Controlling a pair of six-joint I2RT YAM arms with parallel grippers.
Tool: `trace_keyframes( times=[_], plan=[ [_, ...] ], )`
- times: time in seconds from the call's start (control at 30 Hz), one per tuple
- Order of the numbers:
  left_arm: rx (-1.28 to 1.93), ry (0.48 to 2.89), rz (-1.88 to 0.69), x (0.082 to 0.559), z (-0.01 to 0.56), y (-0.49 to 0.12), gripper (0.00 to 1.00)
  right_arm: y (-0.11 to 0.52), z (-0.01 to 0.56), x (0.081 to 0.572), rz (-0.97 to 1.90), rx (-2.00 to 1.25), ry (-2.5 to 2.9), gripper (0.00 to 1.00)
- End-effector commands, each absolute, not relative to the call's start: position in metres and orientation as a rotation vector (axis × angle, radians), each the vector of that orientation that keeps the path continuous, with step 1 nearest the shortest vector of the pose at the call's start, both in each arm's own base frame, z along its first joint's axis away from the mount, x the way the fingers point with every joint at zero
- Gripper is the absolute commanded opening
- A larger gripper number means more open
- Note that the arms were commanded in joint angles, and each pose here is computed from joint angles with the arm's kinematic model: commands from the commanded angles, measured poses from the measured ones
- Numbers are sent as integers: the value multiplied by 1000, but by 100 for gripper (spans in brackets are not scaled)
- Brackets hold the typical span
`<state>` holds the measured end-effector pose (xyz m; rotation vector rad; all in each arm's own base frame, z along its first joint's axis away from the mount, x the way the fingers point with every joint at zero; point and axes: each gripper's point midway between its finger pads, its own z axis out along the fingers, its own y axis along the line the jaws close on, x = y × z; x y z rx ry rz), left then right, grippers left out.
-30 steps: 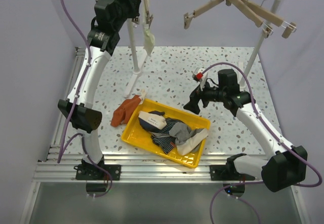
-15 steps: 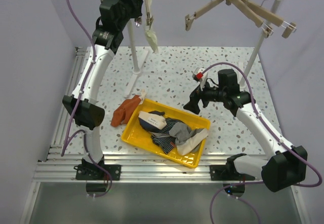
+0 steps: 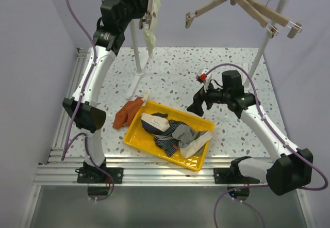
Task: Remove the underwear clipped to the hanger
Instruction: Place the hanger at the clothesline.
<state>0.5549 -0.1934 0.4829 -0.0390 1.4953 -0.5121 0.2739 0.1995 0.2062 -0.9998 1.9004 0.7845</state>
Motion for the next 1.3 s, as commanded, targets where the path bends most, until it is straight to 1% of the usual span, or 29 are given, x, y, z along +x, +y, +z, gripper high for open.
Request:
trace_keyframes(
  times=[0.0,0.07,0.23,0.4,0.67,0.73,0.8,0.87,1.07,1.23,1.27],
  plan=[
    [-66,1397,-535,525,531,-179,55,202,213,274,800,-1003,1865,99],
    [-69,1386,-541,517,538,-176,62,202,212,273,800,-1008,1866,99],
    [-72,1376,-560,498,547,-172,70,201,210,268,801,-1045,1862,99],
    [-80,1382,-572,476,552,-166,79,204,209,255,838,-1171,1795,99],
    [-89,1371,-548,448,563,-152,88,209,216,247,850,-1303,1666,99],
    [-92,1368,-521,445,563,-147,91,210,215,235,883,-1378,1603,99],
    [-95,1361,-486,438,565,-139,93,214,218,221,897,-1507,1426,99],
    [-101,1362,-463,434,565,-134,93,215,218,212,917,-1557,1355,99],
    [-149,1407,-402,444,541,-125,93,217,220,218,953,-1575,1389,98],
    [-237,1393,-403,460,533,-121,83,217,221,219,960,-1547,1415,99],
    [-254,1383,-406,462,536,-120,77,218,221,219,957,-1545,1410,98]
  ],
)
